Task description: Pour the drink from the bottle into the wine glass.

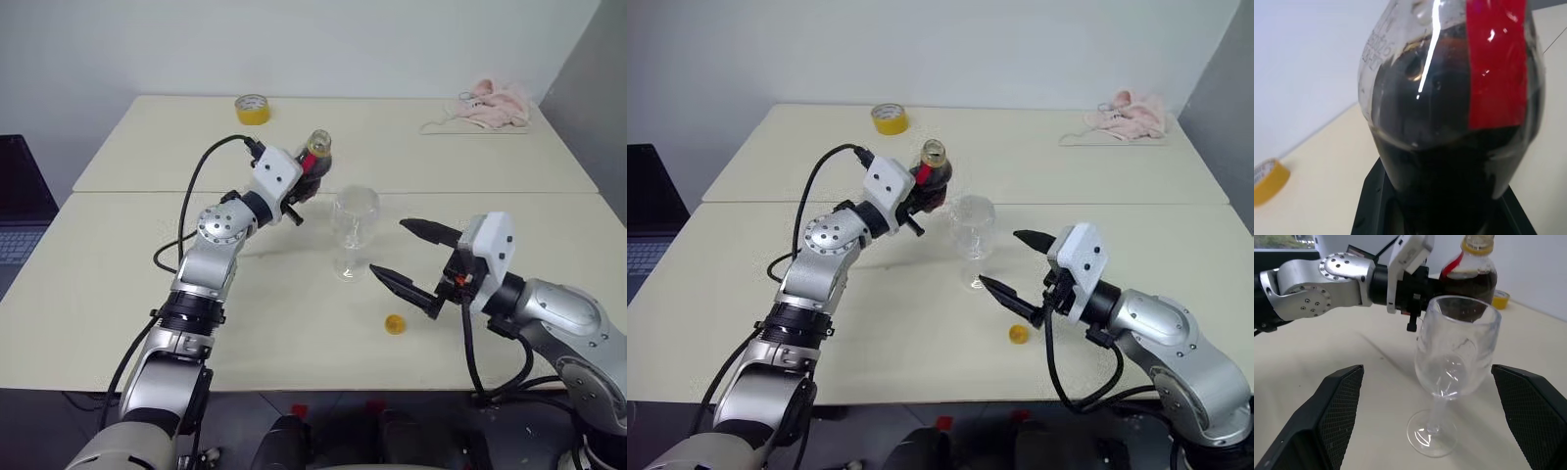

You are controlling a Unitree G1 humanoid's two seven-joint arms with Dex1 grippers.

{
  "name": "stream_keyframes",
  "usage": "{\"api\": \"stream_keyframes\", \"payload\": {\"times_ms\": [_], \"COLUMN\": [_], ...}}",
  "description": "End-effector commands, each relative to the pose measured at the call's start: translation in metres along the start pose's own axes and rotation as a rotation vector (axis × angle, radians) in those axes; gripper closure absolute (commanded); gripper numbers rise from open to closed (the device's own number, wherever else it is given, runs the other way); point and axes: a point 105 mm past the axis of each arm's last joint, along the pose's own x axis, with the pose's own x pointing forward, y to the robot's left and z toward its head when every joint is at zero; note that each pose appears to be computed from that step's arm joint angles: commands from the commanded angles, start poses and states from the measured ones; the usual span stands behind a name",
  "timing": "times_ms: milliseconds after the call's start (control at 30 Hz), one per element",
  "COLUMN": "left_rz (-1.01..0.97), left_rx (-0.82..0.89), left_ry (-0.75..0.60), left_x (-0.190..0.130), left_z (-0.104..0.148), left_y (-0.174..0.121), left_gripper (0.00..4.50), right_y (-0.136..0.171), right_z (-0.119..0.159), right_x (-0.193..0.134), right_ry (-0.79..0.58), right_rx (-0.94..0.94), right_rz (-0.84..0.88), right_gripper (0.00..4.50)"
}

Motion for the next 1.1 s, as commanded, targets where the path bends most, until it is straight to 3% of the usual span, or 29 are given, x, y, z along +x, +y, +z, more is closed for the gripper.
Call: {"api": "stream_keyframes", "payload": {"times_ms": [33,567,1100], "left_rz": [-0.013,-0.081,-0.11], "left_rx": [0.108,0.333,0.523], "left_ry": [-0.108,-0.189,-0.237], "left_x": [0.006,0.013,0.018], "left_z": [0.028,0.044,0.046], "left_y": [0.004,0.016,0.005], "left_gripper": [3.76,3.76,3.76], "right_y": [0.0,0.004,0.002], "right_z": [0.015,0.03,0.031], "right_x": [0.001,0.004,0.012], "right_ry": [-0.028,0.028,0.005], "right_rx": [-0.042,-0.07,-0.056], "right_rz": [-0.014,0.047,0.029], "right_gripper": [0.0,0.0,0.0]}}
